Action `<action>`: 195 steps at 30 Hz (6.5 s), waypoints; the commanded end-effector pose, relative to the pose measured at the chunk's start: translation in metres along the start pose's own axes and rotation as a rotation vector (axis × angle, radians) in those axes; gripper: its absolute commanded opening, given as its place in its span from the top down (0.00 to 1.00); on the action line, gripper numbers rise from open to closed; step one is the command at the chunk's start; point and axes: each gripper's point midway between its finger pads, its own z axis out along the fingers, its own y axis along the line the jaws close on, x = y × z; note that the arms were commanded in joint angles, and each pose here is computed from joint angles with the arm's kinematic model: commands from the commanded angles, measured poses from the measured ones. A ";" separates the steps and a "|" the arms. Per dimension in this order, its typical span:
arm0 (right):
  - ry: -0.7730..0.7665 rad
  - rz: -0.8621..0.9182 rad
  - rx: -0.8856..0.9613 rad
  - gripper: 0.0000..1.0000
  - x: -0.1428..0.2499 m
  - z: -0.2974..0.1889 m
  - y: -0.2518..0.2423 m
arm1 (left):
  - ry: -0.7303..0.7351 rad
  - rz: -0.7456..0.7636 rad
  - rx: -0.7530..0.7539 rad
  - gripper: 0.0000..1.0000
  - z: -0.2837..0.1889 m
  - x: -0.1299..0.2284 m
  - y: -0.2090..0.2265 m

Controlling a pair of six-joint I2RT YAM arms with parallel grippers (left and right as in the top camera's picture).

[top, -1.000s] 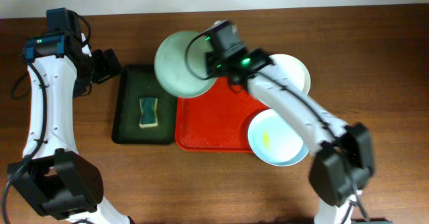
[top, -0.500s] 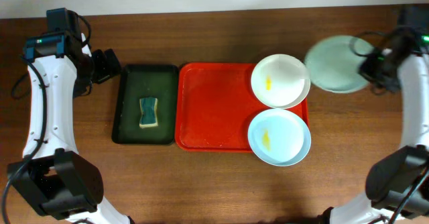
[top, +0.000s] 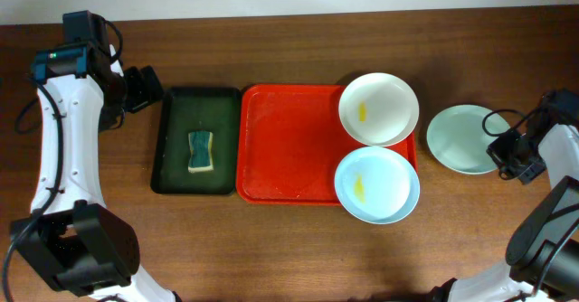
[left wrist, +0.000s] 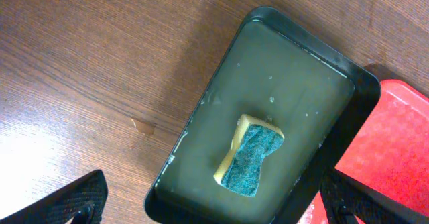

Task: Clean dirty plates on tray and stack at the side
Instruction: 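Move the right gripper to the light blue plate rim, then grip the light blue plate rim and drag it left onto the tray center, then lower the left gripper into the black tray onto the sponge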

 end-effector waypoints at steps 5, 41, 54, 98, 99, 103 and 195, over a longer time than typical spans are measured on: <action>0.017 -0.051 -0.040 0.88 0.013 0.000 0.023 | 0.004 -0.007 0.008 0.01 0.001 0.001 -0.004; 0.418 -0.643 0.033 0.61 0.198 -0.029 0.051 | 0.004 -0.007 0.008 0.01 0.001 0.001 -0.004; 0.401 -0.644 0.021 0.85 0.199 -0.020 0.052 | 0.004 -0.007 0.008 0.01 0.001 0.001 -0.004; 0.506 -0.366 -0.456 0.96 0.276 -0.043 0.189 | 0.004 -0.007 0.008 0.01 0.001 0.001 -0.004; 0.485 -0.287 -0.404 0.96 0.280 -0.039 0.191 | 0.004 -0.007 0.008 0.01 0.001 0.001 -0.004; 0.330 -0.186 -0.323 0.96 0.290 -0.031 0.204 | 0.004 -0.007 0.008 0.01 0.001 0.001 -0.004; 0.076 -0.801 -0.189 0.96 0.242 0.011 0.225 | 0.004 -0.008 0.008 0.01 0.001 0.001 -0.004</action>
